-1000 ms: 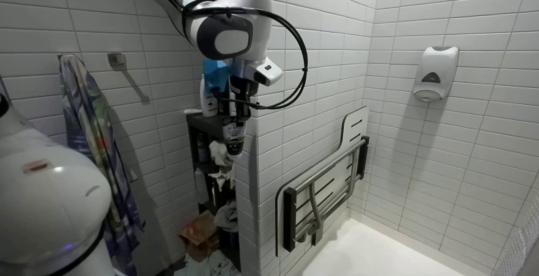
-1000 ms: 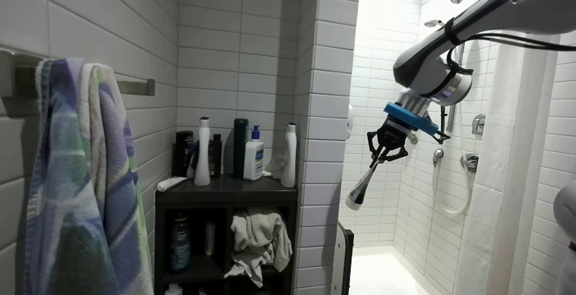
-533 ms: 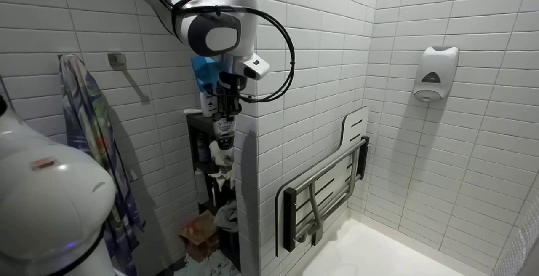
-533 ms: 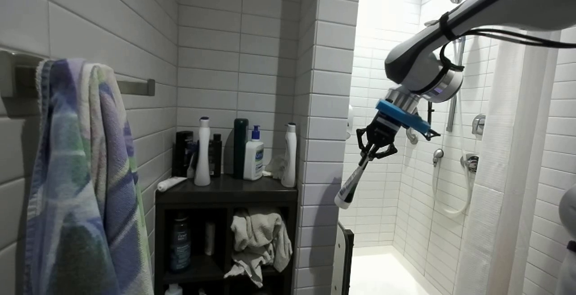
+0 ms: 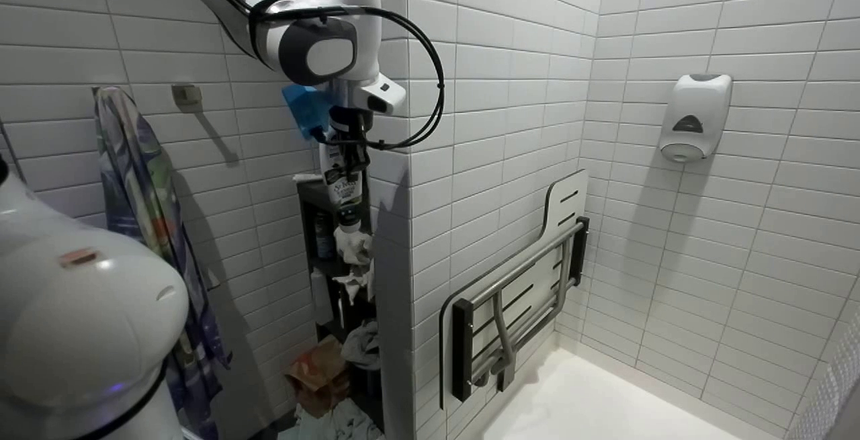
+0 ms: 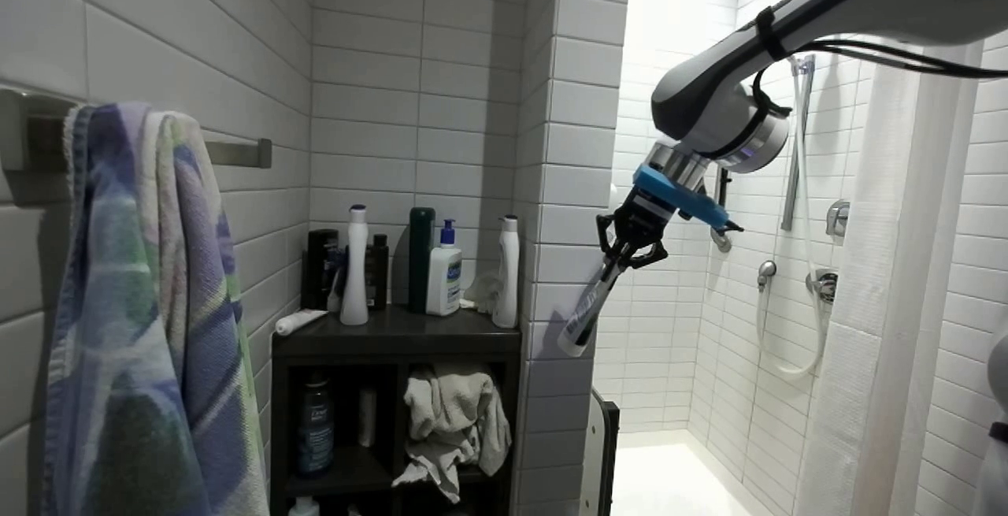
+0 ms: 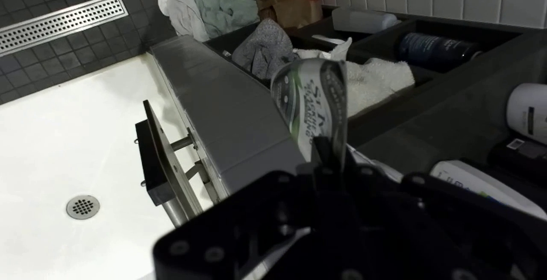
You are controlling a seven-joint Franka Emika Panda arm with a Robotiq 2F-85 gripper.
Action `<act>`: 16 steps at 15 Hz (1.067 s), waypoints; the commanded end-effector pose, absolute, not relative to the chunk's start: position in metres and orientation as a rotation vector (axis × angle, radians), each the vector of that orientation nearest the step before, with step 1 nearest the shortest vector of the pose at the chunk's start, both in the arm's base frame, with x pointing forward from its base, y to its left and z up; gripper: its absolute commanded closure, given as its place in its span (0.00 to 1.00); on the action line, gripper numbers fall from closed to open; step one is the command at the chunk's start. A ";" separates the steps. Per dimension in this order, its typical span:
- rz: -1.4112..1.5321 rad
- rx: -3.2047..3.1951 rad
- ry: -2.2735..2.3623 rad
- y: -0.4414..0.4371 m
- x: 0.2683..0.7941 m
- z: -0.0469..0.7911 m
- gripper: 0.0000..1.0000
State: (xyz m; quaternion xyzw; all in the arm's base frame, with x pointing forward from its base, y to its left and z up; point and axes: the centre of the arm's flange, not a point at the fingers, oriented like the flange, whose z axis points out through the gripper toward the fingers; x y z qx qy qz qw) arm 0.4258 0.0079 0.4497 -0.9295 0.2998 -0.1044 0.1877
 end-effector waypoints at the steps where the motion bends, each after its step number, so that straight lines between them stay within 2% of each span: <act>1: -0.357 -2.637 0.773 0.032 0.432 0.458 0.99; 10: -0.437 -2.695 0.576 0.093 0.427 0.470 0.99; 16: -0.599 -2.623 0.546 0.108 0.442 0.494 0.99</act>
